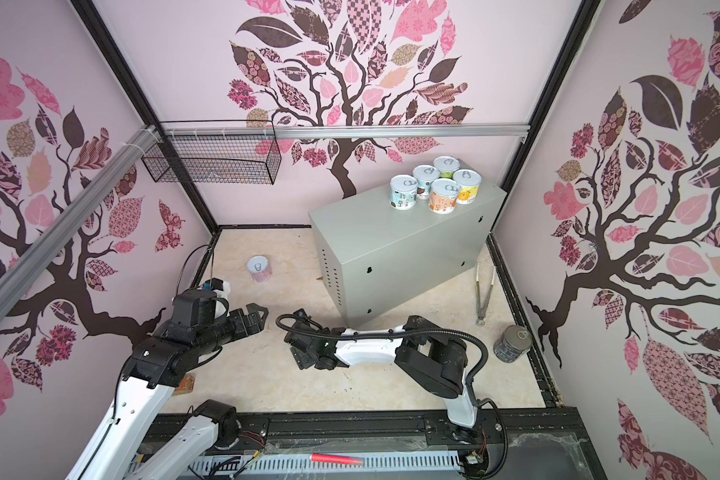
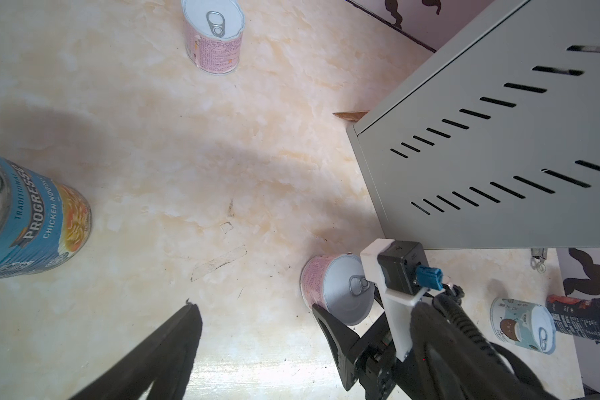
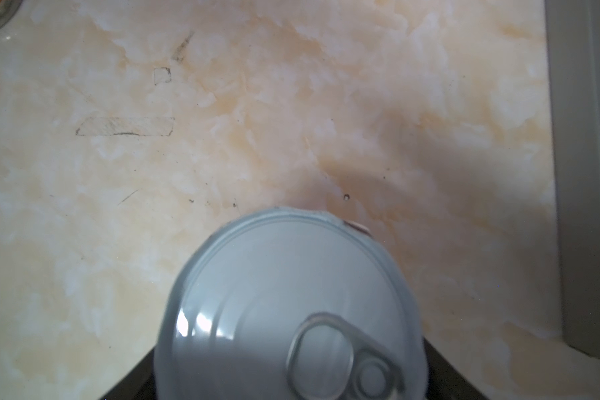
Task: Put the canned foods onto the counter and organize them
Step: 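Close the right gripper on the pink-label can and lift it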
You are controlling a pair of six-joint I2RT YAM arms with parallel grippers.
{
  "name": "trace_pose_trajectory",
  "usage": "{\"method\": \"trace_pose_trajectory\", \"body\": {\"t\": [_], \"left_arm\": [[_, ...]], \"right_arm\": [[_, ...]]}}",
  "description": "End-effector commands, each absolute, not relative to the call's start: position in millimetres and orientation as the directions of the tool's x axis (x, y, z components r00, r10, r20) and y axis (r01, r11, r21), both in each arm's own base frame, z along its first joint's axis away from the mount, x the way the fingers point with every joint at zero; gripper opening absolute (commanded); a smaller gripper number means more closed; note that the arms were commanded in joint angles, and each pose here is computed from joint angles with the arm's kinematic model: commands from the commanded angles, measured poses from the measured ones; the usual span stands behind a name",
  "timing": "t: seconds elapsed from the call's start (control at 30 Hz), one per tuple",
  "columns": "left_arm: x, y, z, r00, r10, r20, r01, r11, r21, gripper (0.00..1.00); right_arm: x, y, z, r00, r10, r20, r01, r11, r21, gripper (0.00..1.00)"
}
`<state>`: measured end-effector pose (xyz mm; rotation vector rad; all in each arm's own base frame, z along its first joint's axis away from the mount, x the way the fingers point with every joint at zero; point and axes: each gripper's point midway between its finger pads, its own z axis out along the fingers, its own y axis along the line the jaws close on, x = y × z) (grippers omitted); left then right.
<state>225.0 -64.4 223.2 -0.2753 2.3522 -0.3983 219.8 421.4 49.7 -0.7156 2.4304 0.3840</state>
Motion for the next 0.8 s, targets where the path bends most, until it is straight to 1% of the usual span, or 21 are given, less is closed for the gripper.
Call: {"method": "trace_pose_trajectory", "body": {"t": [0.0, 0.27, 0.47, 0.77], "left_arm": [[223.4, -61.2, 214.3, -0.720, -0.300, -0.626, -0.091, 0.935, -0.343, 0.98], [221.9, -61.0, 216.1, -0.722, -0.282, -0.632, -0.082, 0.942, -0.326, 0.98], [220.9, -64.3, 216.8, -0.726, -0.259, -0.637, -0.064, 0.948, -0.313, 0.98], [210.8, -74.0, 216.8, -0.748, -0.200, -0.632, -0.036, 0.964, -0.262, 0.98]], "right_arm": [[220.8, 412.8, 90.0, -0.678, -0.355, -0.643, -0.557, 0.820, 0.135, 0.58], [210.0, 381.5, 121.7, -0.671, -0.339, -0.659, -0.552, 0.822, 0.139, 0.56], [202.0, 343.6, 148.1, -0.656, -0.325, -0.681, -0.535, 0.837, 0.116, 0.56], [187.5, 292.9, 171.3, -0.663, -0.309, -0.682, -0.501, 0.860, 0.098, 0.56]]}}
